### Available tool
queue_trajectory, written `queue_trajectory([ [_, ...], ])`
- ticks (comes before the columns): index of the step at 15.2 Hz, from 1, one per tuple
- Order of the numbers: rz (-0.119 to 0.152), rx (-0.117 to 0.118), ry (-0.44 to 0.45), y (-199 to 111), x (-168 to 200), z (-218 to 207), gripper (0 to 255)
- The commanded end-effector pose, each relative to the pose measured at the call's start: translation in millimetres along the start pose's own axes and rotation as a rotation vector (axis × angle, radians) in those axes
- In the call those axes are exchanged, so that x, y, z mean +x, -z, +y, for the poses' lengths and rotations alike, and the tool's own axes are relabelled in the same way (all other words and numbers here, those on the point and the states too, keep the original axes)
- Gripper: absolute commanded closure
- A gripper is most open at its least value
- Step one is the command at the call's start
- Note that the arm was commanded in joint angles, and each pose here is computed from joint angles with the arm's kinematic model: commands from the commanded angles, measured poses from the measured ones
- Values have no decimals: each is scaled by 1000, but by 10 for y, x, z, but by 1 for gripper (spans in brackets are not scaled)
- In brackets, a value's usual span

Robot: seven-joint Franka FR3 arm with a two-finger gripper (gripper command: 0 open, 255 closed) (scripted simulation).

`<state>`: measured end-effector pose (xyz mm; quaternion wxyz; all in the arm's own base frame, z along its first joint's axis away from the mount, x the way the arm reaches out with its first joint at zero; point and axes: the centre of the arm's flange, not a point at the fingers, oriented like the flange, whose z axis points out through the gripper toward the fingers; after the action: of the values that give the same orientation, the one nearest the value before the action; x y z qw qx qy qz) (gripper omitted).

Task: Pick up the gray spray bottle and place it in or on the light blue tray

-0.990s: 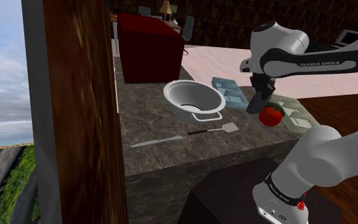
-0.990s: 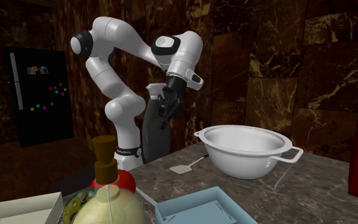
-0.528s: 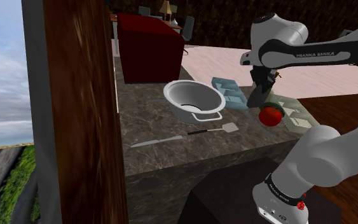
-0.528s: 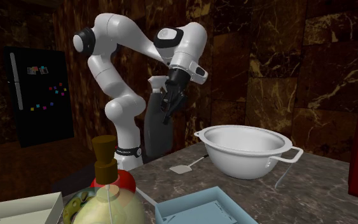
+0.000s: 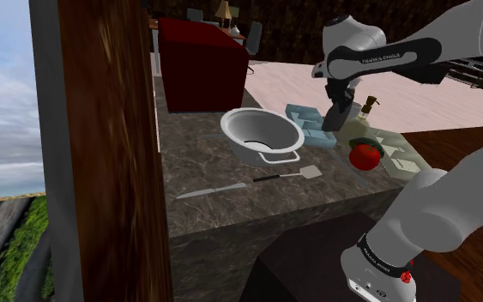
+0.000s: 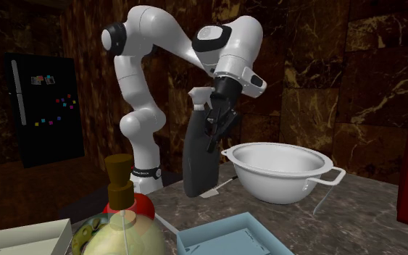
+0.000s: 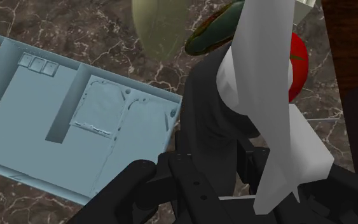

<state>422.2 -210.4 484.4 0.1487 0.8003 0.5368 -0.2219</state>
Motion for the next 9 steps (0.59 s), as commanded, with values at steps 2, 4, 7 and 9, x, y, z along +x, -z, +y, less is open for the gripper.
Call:
queue_trajectory([
  [2, -1, -1, 0, -40, -99, 410, 255],
  [4, -1, -1, 0, -78, -152, 666, 255],
  [7, -1, -1, 0, -135, -232, 1049, 255],
  [9, -1, -1, 0, -173, -285, 1305, 255],
])
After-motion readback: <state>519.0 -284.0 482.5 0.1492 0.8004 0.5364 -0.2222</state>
